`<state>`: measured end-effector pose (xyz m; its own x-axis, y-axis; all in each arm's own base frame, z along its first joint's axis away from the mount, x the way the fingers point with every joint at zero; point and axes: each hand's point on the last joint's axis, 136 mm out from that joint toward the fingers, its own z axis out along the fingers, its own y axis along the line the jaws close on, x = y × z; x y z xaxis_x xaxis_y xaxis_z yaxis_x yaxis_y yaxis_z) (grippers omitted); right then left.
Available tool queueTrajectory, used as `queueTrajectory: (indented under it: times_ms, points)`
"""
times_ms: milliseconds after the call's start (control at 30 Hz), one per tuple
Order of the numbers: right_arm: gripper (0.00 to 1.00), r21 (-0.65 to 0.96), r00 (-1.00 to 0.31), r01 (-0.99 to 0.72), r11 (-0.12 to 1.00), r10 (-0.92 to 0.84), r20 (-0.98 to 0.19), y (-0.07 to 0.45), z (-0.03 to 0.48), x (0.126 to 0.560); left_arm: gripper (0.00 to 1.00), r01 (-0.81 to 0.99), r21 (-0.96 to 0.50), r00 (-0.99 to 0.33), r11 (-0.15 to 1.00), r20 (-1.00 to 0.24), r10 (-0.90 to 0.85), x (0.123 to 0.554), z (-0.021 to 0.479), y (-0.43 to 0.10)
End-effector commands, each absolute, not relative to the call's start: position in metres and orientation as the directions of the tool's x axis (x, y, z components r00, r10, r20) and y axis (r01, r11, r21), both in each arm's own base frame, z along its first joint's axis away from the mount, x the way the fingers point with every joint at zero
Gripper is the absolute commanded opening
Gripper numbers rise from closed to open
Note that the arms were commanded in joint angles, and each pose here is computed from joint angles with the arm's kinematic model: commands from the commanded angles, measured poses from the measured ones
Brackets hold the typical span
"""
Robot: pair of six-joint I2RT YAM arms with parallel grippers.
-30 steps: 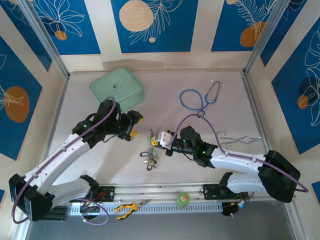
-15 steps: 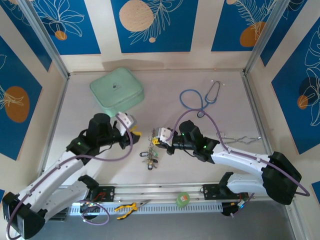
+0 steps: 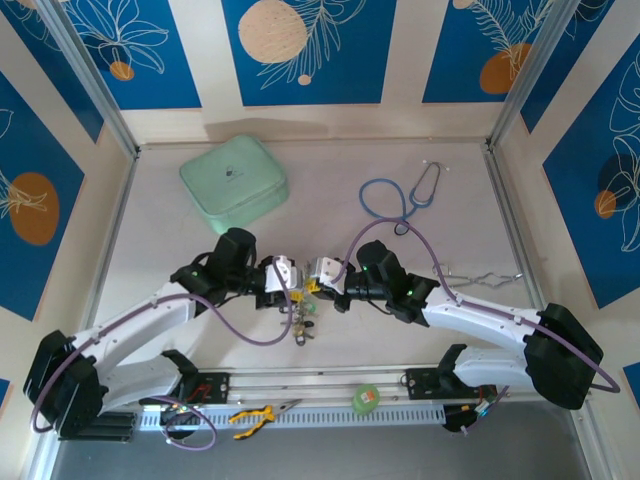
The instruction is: Put the keys on the keyring
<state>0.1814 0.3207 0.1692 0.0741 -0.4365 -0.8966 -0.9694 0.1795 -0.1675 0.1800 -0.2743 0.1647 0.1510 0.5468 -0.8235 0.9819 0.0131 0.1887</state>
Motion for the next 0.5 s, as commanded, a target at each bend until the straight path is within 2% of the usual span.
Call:
queueTrajectory:
  times_ms: [0,200,300,333,400,467]
  points:
    - [0.00,-0.180,0.101,-0.970,0.164,-0.401,-0.911,0.324,0.185,0.180,0.23,0.964,0.262,0.249,-0.049,-0.821,0.513,0.180,0.172,-0.283]
    - [0.00,-0.179,0.103,-0.971,0.156,-0.402,-0.910,0.324,0.184,0.179,0.00,0.959,0.276,0.263,-0.058,-0.802,0.537,0.179,0.170,-0.280]
    - [0.00,-0.181,0.108,-0.972,0.149,-0.403,-0.909,0.323,0.184,0.177,0.00,0.956,0.288,0.271,-0.055,-0.799,0.536,0.179,0.172,-0.279]
    - [0.05,-0.191,0.115,-0.970,0.154,-0.402,-0.908,0.321,0.184,0.177,0.00,0.953,0.299,0.278,-0.049,-0.799,0.534,0.179,0.174,-0.278]
    - [0.30,-0.209,0.130,-0.964,0.163,-0.397,-0.908,0.314,0.185,0.177,0.00,0.944,0.329,0.298,-0.036,-0.800,0.520,0.180,0.178,-0.278]
    - [0.36,-0.216,0.133,-0.963,0.161,-0.412,-0.901,0.305,0.182,0.177,0.00,0.929,0.369,0.328,-0.019,-0.802,0.499,0.181,0.183,-0.278]
